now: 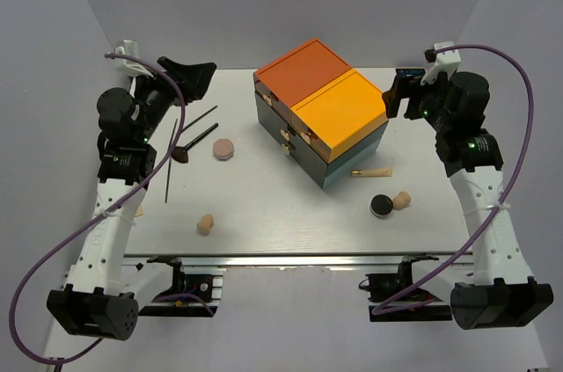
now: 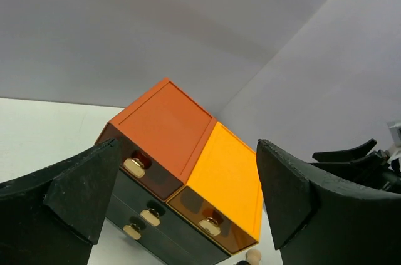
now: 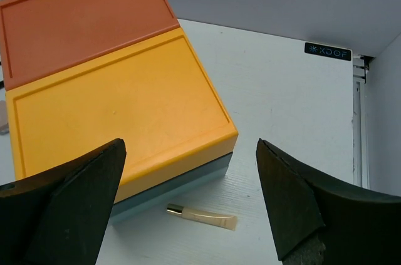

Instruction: Organize the makeup

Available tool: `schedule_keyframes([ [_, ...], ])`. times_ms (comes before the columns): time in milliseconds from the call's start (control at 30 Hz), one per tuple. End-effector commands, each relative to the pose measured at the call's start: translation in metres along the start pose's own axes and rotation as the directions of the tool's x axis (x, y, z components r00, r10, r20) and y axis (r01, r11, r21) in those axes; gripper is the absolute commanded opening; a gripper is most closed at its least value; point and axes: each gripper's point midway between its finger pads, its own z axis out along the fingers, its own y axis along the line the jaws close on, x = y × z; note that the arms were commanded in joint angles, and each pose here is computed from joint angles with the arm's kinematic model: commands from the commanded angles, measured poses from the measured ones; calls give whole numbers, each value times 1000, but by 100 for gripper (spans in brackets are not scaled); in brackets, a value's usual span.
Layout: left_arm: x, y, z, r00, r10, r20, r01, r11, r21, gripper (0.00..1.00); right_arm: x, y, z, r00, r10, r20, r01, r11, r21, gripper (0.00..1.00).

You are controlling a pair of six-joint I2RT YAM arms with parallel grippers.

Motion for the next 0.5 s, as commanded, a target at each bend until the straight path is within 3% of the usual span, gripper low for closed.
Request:
schedule_keyframes([
  [0, 4, 3, 2, 1000, 18, -21, -18, 1000, -5, 98, -4, 0, 2, 999, -25, 23, 25, 1000, -2, 90],
  [67, 13, 20, 2, 998, 39, -50, -43, 996, -74, 88, -8, 11, -2, 988, -140, 58, 144, 986, -84, 89],
  [100, 16, 27, 2, 997, 47, -62, -53, 994, -99, 76, -5, 32, -6, 976, -198, 87, 212, 956, -205, 89],
  [133, 22, 44, 0, 994, 69, -82, -82, 983, -163, 36, -1, 40, -11, 954, -275, 122, 298, 919, -259, 89],
  [167, 26, 53, -1, 993, 72, -94, -90, 975, -203, 17, 4, 63, -18, 940, -295, 171, 339, 861, -380, 89],
  [200, 31, 64, -2, 991, 79, -110, -104, 964, -245, 3, 9, 72, -23, 927, -319, 198, 375, 822, -428, 89],
  [233, 41, 83, -6, 982, 106, -154, -149, 942, -301, 0, 21, 86, -29, 918, -332, 218, 397, 768, -502, 89],
  [300, 58, 98, -8, 969, 125, -214, -190, 928, -319, 0, 33, 98, -36, 906, -351, 235, 421, 701, -576, 89],
  [333, 79, 114, -8, 955, 112, -276, -204, 921, -332, 5, 39, 101, -34, 920, -329, 212, 388, 700, -599, 89],
  [367, 92, 121, -8, 943, 102, -316, -210, 921, -329, 34, 41, 111, -37, 927, -307, 213, 370, 668, -645, 89],
  [400, 105, 128, -7, 930, 99, -354, -221, 921, -322, 54, 46, 116, -38, 934, -296, 198, 349, 649, -676, 90],
  [433, 129, 145, -4, 911, 61, -407, -211, 919, -333, 66, 53, 125, -35, 945, -286, 159, 310, 626, -716, 90],
  [467, 146, 147, -1, 897, 24, -440, -177, 934, -310, 71, 57, 127, -30, 956, -270, 115, 267, 642, -719, 86],
])
